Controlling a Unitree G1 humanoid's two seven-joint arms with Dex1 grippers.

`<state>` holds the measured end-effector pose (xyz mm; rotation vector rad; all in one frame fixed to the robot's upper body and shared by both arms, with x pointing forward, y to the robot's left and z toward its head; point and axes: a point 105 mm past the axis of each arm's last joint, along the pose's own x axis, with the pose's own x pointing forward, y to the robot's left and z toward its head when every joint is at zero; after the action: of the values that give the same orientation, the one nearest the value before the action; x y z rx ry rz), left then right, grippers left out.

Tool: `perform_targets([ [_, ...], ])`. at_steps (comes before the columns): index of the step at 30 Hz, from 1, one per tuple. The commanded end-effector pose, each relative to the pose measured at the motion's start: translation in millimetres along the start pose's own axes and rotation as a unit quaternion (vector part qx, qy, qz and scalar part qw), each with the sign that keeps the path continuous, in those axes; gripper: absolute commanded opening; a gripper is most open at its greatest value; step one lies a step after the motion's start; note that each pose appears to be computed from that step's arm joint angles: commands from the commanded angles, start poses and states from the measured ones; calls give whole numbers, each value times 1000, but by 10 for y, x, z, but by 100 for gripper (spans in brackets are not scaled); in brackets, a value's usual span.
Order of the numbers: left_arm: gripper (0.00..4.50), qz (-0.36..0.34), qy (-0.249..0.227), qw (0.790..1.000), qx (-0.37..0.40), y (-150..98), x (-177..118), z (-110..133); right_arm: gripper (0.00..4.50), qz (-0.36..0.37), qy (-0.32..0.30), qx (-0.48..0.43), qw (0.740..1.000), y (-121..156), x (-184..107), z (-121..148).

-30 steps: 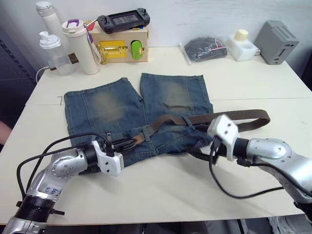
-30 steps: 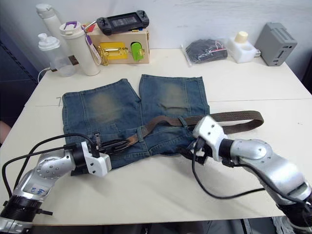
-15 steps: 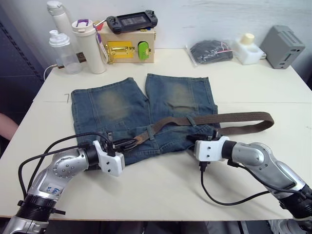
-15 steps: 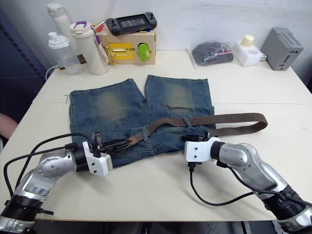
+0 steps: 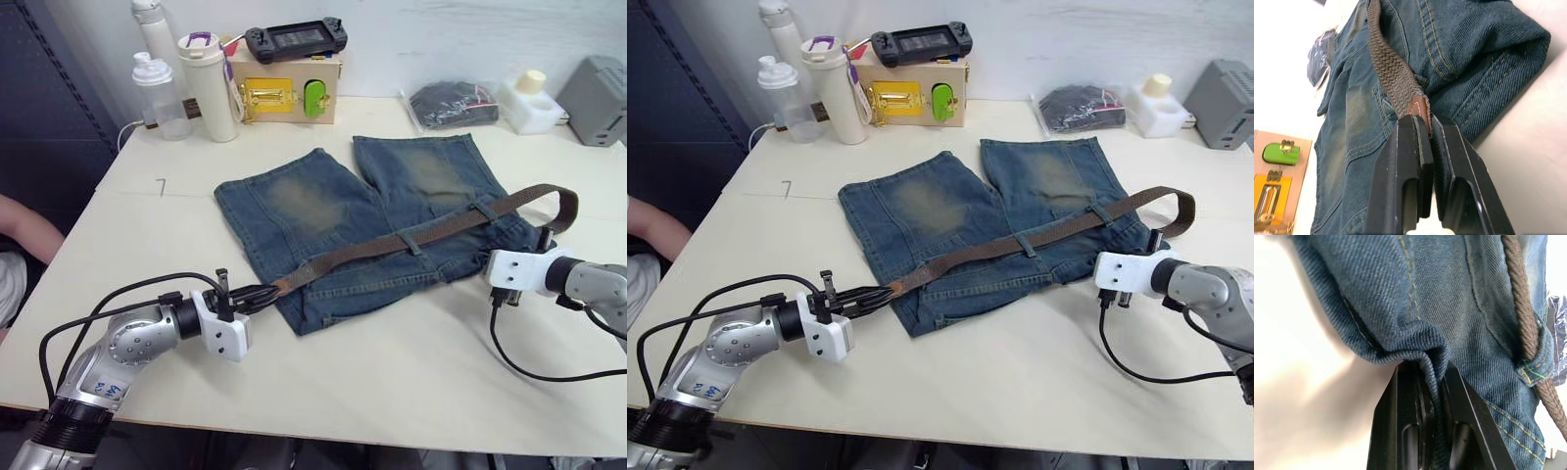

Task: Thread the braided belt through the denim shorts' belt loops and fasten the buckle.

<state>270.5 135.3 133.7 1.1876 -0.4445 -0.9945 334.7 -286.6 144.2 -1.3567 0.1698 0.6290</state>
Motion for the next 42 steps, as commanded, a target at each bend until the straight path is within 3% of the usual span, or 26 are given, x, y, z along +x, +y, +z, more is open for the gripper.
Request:
perform_targets([
  [1, 0, 9, -2, 1000, 9, 54, -14, 25, 4, -14, 2, 3, 1000, -82, -83, -46],
  [6, 0, 17, -11, 1000, 14, 89, -7, 55, 4, -15, -9, 73, 997, -70, -116, -21],
  [7, 0, 20, -13, 1000, 17, 98, -11, 61, 86, -21, -18, 109, 994, -107, -145, -10],
  [9, 0, 26, -17, 999, 23, 119, -18, 72, 155, -38, -34, 160, 986, -221, -212, 30],
  [14, 0, 55, -35, 997, 40, 201, -36, 128, 402, -30, -114, 282, 952, -528, -466, 340],
  [15, 0, 61, -38, 996, 43, 221, -37, 139, 442, -14, -135, 308, 942, -541, -491, 448],
  [16, 0, 65, -40, 996, 45, 234, -38, 145, 447, -2, -147, 326, 934, -542, -507, 522],
  [19, 0, 94, -53, 991, 82, 335, -34, 213, 447, 184, -266, 407, 854, -225, -635, 1314],
  [22, 0, 99, -62, 986, 117, 361, -25, 245, 447, 290, -287, 514, 754, 40, -538, 1748],
  [26, 0, 95, -69, 985, 127, 356, -6, 256, 447, 353, -305, 629, 622, 184, -380, 2138],
  [31, 0, 93, -72, 984, 133, 354, -4, 270, 447, 328, -284, 768, 471, 129, -28, 2305],
  [35, 0, 90, -71, 985, 132, 342, -6, 270, 447, 298, -290, 817, 400, 12, 142, 2438],
  [41, 0, 88, -65, 985, 130, 345, -22, 249, 447, 264, -282, 850, 359, -90, 221, 2447],
  [42, 0, 86, -64, 986, 130, 341, -21, 247, 424, 260, -281, 853, 355, -99, 223, 2445],
])
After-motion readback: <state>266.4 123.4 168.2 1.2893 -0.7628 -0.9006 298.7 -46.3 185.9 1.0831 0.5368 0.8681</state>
